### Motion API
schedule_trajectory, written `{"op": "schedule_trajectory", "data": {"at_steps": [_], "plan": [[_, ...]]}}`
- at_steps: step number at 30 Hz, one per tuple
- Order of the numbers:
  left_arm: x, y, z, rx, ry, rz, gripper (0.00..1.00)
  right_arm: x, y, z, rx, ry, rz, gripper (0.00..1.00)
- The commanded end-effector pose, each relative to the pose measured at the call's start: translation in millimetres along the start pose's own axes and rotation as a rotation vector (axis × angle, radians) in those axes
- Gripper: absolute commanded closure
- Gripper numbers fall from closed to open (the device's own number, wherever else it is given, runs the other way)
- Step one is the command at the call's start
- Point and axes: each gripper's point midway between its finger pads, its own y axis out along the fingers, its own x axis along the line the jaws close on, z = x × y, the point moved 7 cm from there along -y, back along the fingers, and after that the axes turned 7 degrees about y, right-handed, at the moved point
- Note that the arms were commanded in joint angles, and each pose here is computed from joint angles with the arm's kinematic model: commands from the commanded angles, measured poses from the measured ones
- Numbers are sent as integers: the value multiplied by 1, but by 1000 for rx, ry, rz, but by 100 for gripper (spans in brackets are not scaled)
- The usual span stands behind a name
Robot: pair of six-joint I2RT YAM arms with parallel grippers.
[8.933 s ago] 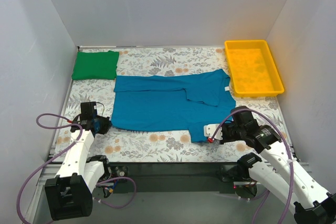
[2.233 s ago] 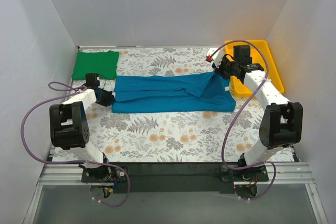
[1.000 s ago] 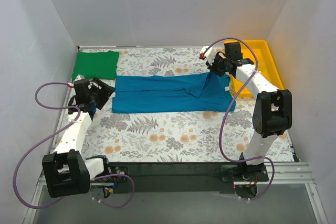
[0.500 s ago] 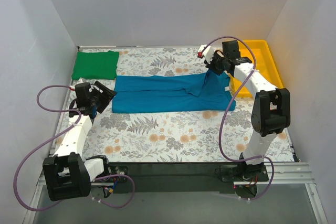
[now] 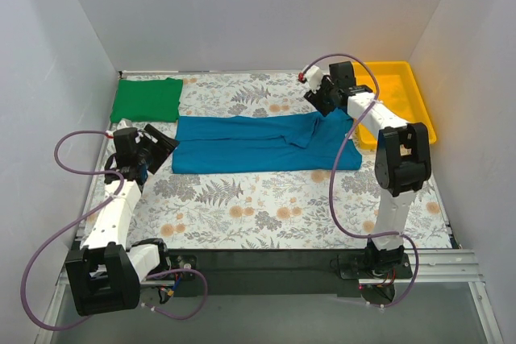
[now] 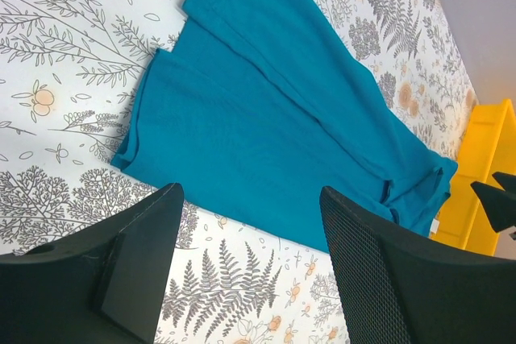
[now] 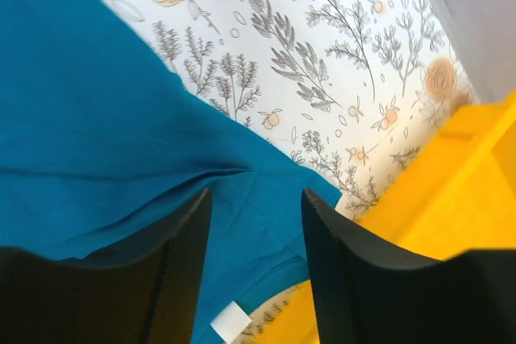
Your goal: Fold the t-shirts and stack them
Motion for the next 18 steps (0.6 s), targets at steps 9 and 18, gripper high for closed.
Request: {"op": "schedule_trajectory", "data": {"at_steps": [9, 18], "plan": [[-7, -19, 7, 0, 108, 125, 32, 73, -58, 9, -120, -64, -398, 43], [-3, -22, 20, 43, 143, 169, 32, 115, -41, 37, 21, -156, -475, 47]]}}
